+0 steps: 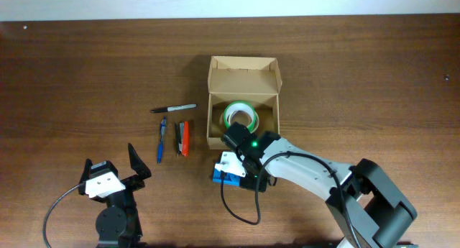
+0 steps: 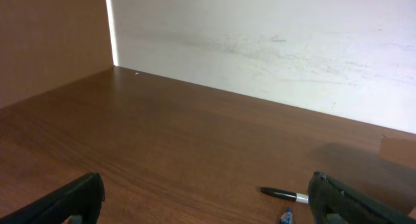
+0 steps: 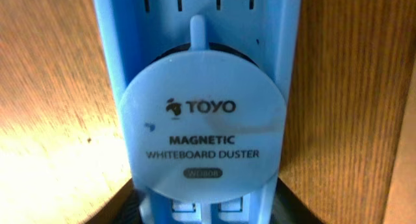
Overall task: Pack container
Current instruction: 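Move the right gripper to the blue whiteboard duster and grasp it, then lift the blue duster and lower it into the box beside the tapes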
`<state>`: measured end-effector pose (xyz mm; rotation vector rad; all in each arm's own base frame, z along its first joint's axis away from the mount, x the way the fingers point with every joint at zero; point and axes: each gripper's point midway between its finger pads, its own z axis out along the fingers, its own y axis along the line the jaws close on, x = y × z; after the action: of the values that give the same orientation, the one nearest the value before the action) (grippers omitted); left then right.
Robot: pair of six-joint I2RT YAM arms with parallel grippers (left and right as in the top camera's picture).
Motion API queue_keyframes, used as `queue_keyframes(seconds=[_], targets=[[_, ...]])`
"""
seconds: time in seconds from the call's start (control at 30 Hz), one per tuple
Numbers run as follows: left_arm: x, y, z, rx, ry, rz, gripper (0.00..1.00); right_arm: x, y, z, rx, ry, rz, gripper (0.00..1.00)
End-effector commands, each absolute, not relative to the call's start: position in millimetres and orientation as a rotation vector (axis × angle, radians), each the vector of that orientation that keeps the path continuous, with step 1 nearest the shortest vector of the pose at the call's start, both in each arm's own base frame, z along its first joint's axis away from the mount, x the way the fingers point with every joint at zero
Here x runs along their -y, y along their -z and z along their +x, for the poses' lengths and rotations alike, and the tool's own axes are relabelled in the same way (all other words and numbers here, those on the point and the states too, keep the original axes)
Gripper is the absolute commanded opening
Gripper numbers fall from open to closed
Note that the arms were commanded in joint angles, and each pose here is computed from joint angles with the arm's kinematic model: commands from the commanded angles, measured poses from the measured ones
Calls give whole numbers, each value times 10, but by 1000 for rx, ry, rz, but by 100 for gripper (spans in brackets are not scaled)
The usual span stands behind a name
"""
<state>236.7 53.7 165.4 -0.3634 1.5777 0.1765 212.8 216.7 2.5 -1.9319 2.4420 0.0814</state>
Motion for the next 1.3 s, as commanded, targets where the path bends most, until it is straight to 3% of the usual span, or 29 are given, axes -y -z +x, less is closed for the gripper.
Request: queue_keyframes(seconds=[0.0,0.33,0.87,1.1,1.27], targets=[[-532,-1640,2368,-1581,-176,-355,100,-2183,38,1984,-2465,-164,-1956,27],[-532,-1640,2368,-1581,-176,-355,100,-2214,-1,2016,-2477,-165,-1925,23],[-532,-1640,2368,-1581,-176,-355,100,-2681,-906,2103,-2493,-419,-1848,17],[-532,-1640,2368,-1581,-176,-355,100,-2932,-1464,2396,-2359,-408,-1781,17],[-532,-1640,2368,-1581,-176,-355,100,-2776,-1679,2829,-2367,-122,-1617,17]])
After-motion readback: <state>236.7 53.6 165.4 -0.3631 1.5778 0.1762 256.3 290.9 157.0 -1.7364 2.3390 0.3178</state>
